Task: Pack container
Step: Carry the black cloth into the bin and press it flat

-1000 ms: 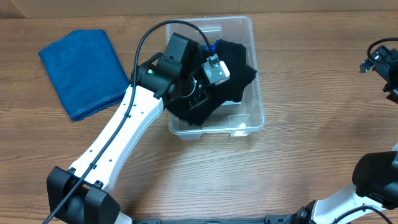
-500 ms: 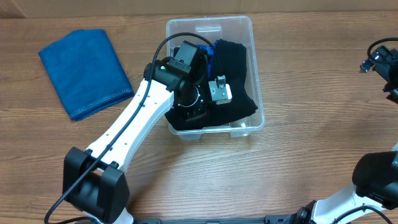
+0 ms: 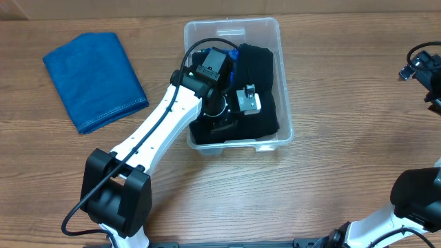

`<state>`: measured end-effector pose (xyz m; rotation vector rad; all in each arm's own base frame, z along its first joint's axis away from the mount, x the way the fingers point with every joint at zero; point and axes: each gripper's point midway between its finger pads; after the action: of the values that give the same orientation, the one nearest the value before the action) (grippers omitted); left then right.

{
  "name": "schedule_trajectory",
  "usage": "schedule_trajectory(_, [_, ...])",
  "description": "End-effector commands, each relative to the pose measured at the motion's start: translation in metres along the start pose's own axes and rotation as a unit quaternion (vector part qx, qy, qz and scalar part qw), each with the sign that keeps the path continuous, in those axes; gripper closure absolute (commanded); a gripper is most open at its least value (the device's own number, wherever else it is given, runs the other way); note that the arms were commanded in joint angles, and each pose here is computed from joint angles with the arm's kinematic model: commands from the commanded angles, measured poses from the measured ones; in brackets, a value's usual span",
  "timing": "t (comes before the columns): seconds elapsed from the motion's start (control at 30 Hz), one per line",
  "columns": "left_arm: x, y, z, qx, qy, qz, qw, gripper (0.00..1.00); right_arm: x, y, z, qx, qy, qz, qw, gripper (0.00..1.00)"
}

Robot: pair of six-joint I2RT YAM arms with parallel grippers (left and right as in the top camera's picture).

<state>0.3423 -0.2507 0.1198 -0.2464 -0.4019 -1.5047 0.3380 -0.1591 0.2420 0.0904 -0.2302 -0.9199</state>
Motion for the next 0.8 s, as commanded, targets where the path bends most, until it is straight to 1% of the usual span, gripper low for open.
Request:
schedule_trajectory(0.0, [0.019, 0.018, 0.004, 0.035, -0.027, 0.006, 0.999, 0.19, 0.001, 0.003, 0.015, 0.01, -0.021, 0.005, 1.0, 0.0])
schedule_trajectory(0.03, [0.023, 0.026, 0.005, 0.05, -0.038, 0.016, 0.998, 0.0, 0.001, 0.003, 0.015, 0.01, -0.021, 0.005, 1.0, 0.0])
schedule_trajectory(0.1, [0.028, 0.043, 0.008, 0.084, -0.051, 0.038, 0.994, 0.0, 0.001, 0.003, 0.015, 0.01, -0.022, 0.005, 1.0, 0.0])
schedule_trajectory(0.17, [0.03, 0.062, 0.013, 0.126, -0.056, 0.086, 0.987, 0.0, 0.001, 0.003, 0.015, 0.01, -0.022, 0.005, 1.0, 0.0])
schedule_trajectory(0.2, [0.031, 0.066, 0.015, 0.135, -0.058, 0.101, 0.984, 0.0, 0.001, 0.003, 0.015, 0.01, -0.022, 0.005, 1.0, 0.0])
schedule_trajectory(0.27, [0.035, 0.065, 0.016, 0.128, -0.071, 0.14, 0.979, 0.0, 0.001, 0.003, 0.015, 0.01, -0.022, 0.005, 1.0, 0.0])
schedule_trajectory(0.3, [0.036, 0.062, 0.015, 0.119, -0.076, 0.147, 0.979, 0.0, 0.001, 0.003, 0.015, 0.01, -0.022, 0.005, 1.0, 0.0])
schedule_trajectory(0.33, [0.037, 0.057, 0.014, 0.105, -0.077, 0.151, 0.98, 0.05, 0.001, 0.003, 0.015, 0.01, -0.022, 0.005, 1.0, 0.0])
schedule_trajectory(0.37, [0.035, 0.053, 0.012, 0.098, -0.073, 0.161, 0.979, 0.18, 0.002, 0.003, 0.015, 0.01, -0.023, 0.005, 1.0, 0.0])
schedule_trajectory(0.4, [0.032, 0.05, 0.011, 0.094, -0.065, 0.172, 0.978, 0.5, 0.002, 0.003, 0.015, 0.01, -0.023, 0.005, 1.0, 0.0])
schedule_trajectory(0.43, [0.028, 0.045, 0.008, 0.085, -0.057, 0.194, 0.976, 0.79, 0.002, 0.004, 0.015, 0.011, -0.024, 0.005, 1.0, 0.0])
schedule_trajectory(0.47, [0.024, 0.042, 0.004, 0.076, -0.05, 0.216, 0.972, 0.95, 0.002, 0.004, 0.015, 0.011, -0.024, 0.005, 1.0, 0.0])
schedule_trajectory(0.53, [0.015, 0.035, -0.008, 0.056, -0.03, 0.256, 0.964, 0.96, 0.003, 0.004, 0.015, 0.011, -0.025, 0.005, 1.0, 0.0])
schedule_trajectory(0.67, [0.004, 0.034, -0.029, 0.043, -0.008, 0.272, 0.961, 0.96, 0.002, 0.004, 0.015, 0.011, -0.025, 0.005, 1.0, 0.0])
schedule_trajectory(0.73, [-0.011, 0.042, -0.047, 0.06, 0.02, 0.276, 0.959, 0.93, 0.002, 0.003, 0.015, 0.011, -0.023, 0.005, 1.0, 0.0])
schedule_trajectory(0.77, [-0.016, 0.045, -0.052, 0.066, 0.028, 0.277, 0.958, 0.88, 0.002, 0.003, 0.015, 0.011, -0.023, 0.005, 1.0, 0.0])
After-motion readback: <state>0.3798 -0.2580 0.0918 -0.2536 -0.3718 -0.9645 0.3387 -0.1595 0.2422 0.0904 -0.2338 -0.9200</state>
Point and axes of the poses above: each gripper's point midway between its finger pads, its own z axis back along the fingers, its own y axis along the line the jaws close on, x = y × z, and after that the axes turned 7 degrees about -z, right-handed
